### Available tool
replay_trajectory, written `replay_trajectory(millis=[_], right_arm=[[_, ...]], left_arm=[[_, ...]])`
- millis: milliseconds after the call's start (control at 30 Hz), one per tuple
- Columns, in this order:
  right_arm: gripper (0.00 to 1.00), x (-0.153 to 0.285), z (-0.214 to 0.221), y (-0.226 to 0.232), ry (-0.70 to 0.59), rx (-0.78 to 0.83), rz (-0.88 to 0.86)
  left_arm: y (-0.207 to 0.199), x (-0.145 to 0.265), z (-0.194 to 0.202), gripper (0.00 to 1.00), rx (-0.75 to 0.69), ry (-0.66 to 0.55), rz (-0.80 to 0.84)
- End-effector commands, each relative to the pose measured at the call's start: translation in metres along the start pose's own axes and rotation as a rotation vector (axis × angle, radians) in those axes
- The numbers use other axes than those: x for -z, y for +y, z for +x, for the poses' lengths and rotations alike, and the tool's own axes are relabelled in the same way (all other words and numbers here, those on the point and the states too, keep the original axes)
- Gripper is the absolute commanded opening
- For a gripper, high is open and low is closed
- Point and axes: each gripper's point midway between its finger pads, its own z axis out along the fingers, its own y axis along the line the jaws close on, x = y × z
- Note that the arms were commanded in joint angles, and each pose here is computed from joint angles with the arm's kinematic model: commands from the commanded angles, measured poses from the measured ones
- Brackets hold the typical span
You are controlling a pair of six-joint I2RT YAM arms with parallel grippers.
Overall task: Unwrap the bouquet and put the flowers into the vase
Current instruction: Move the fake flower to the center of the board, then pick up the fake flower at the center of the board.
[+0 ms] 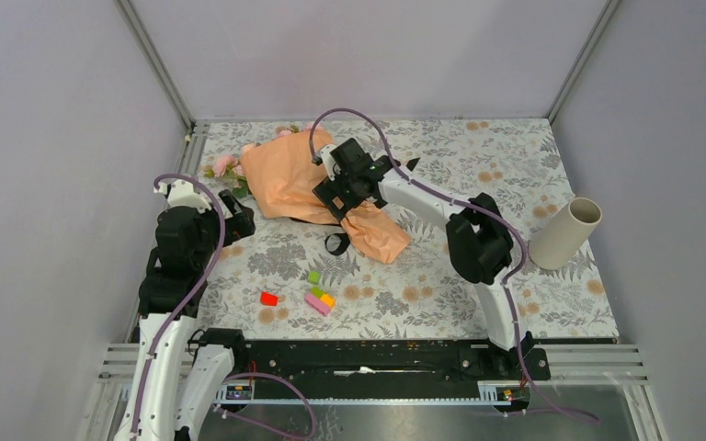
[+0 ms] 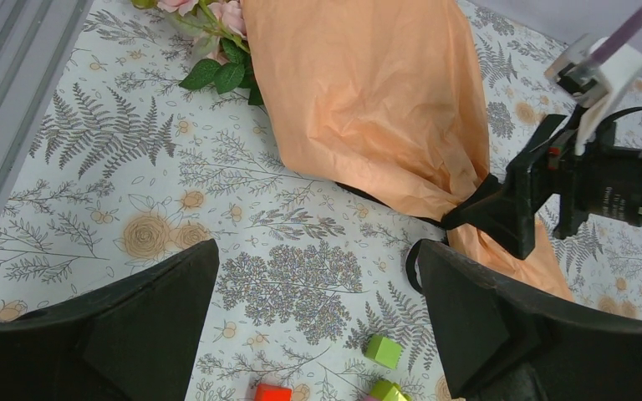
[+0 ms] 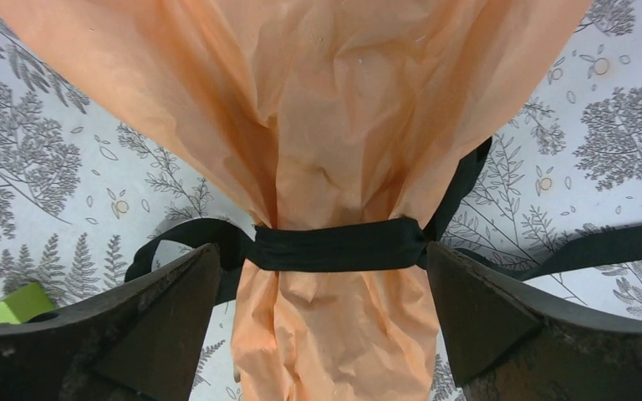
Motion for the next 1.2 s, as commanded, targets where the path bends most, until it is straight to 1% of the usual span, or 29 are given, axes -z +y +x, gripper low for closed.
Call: replay_trajectory(millis=[0,167,333,433,533,633,667,700,733,767,967,1067,1133,1167], right_arm=[[1.00,-0.007,0.007,0.000,0.053,0.025,-0.006],[1.00,-0.019,0.013,0.005,0.074,0.000,0.001],[1.00,-0.032,0.017,-0.003,0.091,0.003,0.105],[1.00,-0.041,0.022,-0.009,0.116,0.044,0.176],[1.00,-0.047,0.027,-0.010,0.152,0.084,0.208],[0.95,-0.052,0.033,-0.008,0.177,0.101,0.205],[0.92,-0.053,0.035,-0.008,0.184,0.104,0.203],[0.87,-0.053,0.036,-0.008,0.187,0.107,0.201],[0.77,-0.053,0.036,-0.007,0.187,0.109,0.199],[0.70,-0.052,0.035,-0.006,0.184,0.107,0.190],[0.54,-0.043,0.025,0.015,0.145,0.050,0.079],[0.38,-0.032,0.017,0.032,0.107,-0.014,0.001],[0.25,-0.018,0.004,0.046,0.044,-0.067,-0.068],[0.20,-0.011,0.001,0.051,0.025,-0.087,-0.092]], left_arm=[[-0.005,0.001,-0.016,0.99,0.019,-0.065,0.021],[-0.005,0.001,-0.016,0.99,0.021,-0.063,0.020],[-0.006,0.000,-0.015,0.99,0.022,-0.058,0.027],[-0.006,-0.001,-0.014,0.99,0.024,-0.054,0.027],[-0.006,-0.002,-0.014,0.99,0.026,-0.052,0.027],[-0.006,-0.003,-0.014,0.99,0.028,-0.051,0.027],[-0.006,-0.003,-0.014,0.99,0.029,-0.049,0.027],[-0.006,-0.003,-0.014,0.99,0.029,-0.050,0.027],[-0.006,-0.003,-0.014,0.99,0.030,-0.049,0.026],[-0.006,-0.003,-0.014,0.99,0.031,-0.048,0.028],[-0.006,-0.004,-0.013,0.99,0.033,-0.045,0.029],[-0.006,-0.004,-0.013,0.99,0.033,-0.045,0.030],[-0.009,-0.004,-0.012,0.99,0.032,-0.038,0.048],[-0.012,-0.004,-0.011,0.99,0.031,-0.036,0.061]])
